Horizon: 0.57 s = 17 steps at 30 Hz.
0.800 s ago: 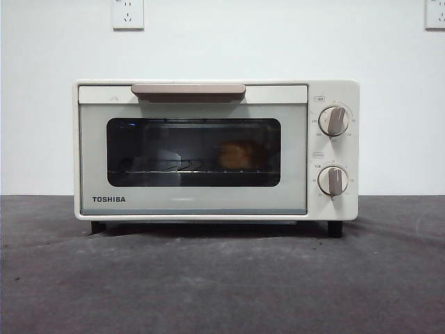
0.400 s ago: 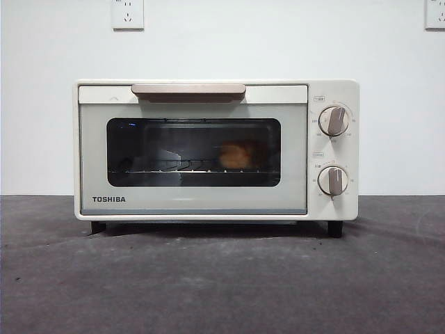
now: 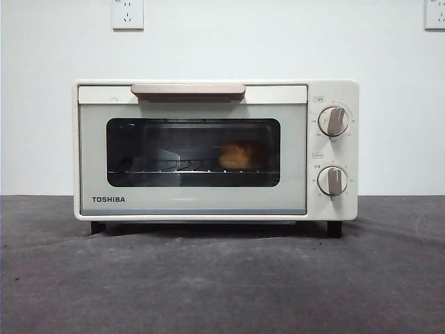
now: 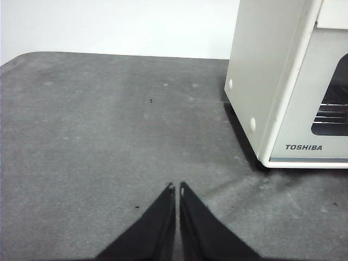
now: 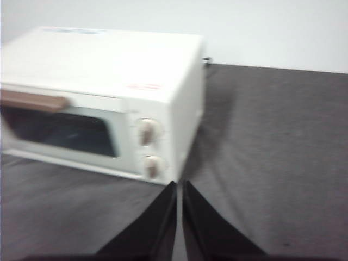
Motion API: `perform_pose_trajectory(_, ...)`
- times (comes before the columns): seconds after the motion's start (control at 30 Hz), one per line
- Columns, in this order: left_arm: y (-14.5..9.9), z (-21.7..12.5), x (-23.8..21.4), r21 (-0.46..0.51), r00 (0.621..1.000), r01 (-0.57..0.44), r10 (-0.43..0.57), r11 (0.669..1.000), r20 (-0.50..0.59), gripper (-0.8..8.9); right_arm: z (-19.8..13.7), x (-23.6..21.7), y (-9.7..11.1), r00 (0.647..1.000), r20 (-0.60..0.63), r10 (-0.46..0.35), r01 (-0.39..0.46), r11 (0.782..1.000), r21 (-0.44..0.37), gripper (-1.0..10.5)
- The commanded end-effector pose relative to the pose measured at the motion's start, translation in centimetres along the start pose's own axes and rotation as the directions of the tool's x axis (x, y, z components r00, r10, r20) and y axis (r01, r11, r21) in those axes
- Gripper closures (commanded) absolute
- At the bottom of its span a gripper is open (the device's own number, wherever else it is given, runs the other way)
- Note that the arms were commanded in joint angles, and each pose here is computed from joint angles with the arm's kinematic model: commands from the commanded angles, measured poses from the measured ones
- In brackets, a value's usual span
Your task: The left arm flap open the oven, the right arm pick bread and place it into oven, the left arm flap close the oven
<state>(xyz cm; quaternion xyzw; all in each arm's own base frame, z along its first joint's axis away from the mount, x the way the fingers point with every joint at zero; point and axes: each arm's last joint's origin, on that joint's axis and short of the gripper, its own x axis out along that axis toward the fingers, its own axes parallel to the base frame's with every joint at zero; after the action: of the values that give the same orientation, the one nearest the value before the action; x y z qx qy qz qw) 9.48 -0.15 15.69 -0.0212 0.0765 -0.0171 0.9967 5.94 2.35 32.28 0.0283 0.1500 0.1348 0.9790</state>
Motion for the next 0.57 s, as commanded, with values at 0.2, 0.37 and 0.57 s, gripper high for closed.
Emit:
perform_pose_trajectory(0.2, 0.0, -0.7, 0.2, 0.005, 1.000, -0.003, 0.003, 1.000, -0.025, 7.89, -7.8, 5.2, -2.4, 0.969, 0.230, -0.084, 0.101, 0.993, -0.062, 9.3)
perform_pose_trajectory(0.37, 0.0, -0.7, 0.2, 0.005, 1.000, -0.003, 0.003, 1.000, -0.025, 7.89, -11.7, 6.7, -3.7, 0.954, 0.265, -0.141, 0.158, 0.986, -0.044, 9.3)
perform_pose_trajectory(0.57, 0.0, -0.7, 0.2, 0.005, 1.000, -0.003, 0.003, 1.000, -0.025, 7.89, -14.0, 7.4, -4.4, 0.956, 0.231, -0.183, 0.197, 0.980, -0.040, 9.3)
